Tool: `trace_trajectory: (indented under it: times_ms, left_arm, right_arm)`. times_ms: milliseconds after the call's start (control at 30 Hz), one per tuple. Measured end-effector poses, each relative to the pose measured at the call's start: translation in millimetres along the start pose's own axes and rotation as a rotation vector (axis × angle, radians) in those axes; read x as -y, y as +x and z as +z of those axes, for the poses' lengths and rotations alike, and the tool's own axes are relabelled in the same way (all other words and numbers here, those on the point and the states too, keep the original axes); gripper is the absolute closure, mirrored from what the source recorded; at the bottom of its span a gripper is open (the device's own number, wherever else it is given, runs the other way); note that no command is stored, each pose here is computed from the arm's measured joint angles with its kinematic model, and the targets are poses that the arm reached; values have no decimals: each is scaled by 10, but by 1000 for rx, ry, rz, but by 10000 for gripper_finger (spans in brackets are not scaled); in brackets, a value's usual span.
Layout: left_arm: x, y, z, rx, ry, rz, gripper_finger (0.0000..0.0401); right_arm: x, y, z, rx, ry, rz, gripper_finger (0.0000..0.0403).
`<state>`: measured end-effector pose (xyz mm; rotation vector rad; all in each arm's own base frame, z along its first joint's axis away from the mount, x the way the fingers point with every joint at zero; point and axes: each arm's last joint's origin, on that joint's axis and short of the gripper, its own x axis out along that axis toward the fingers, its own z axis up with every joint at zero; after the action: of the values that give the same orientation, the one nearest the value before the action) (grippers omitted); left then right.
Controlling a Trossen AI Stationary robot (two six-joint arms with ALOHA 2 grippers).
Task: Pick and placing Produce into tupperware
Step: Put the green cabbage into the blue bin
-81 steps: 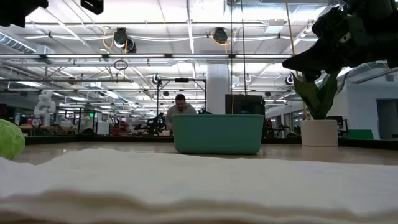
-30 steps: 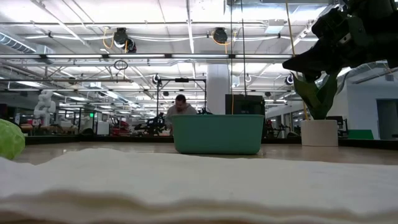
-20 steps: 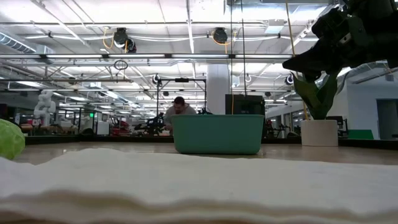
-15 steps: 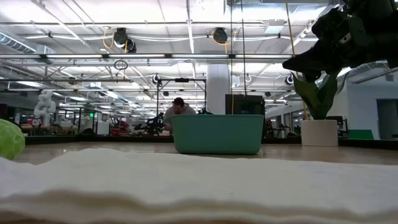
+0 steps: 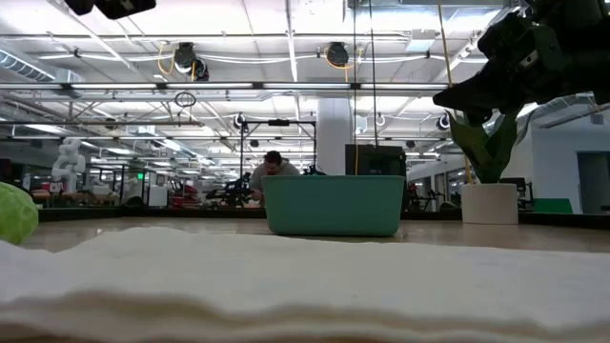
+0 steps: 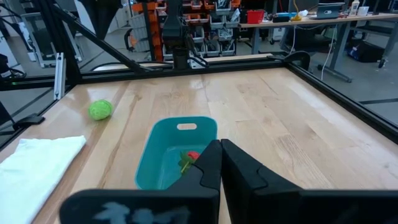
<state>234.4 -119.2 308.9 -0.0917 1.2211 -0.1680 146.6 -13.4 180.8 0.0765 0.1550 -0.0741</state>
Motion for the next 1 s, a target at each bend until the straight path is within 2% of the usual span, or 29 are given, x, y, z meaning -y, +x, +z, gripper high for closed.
trace_trajectory:
  times_ms: [333,1000]
  left_arm:
    - [-26,-1,-20,-44,-43,-23,396]
    - [83,72,26,-15,-14,-62,395]
  right_arm:
    - [0,0,0,0,0,0,403]
    - [1,0,-1,-1,0,0,403]
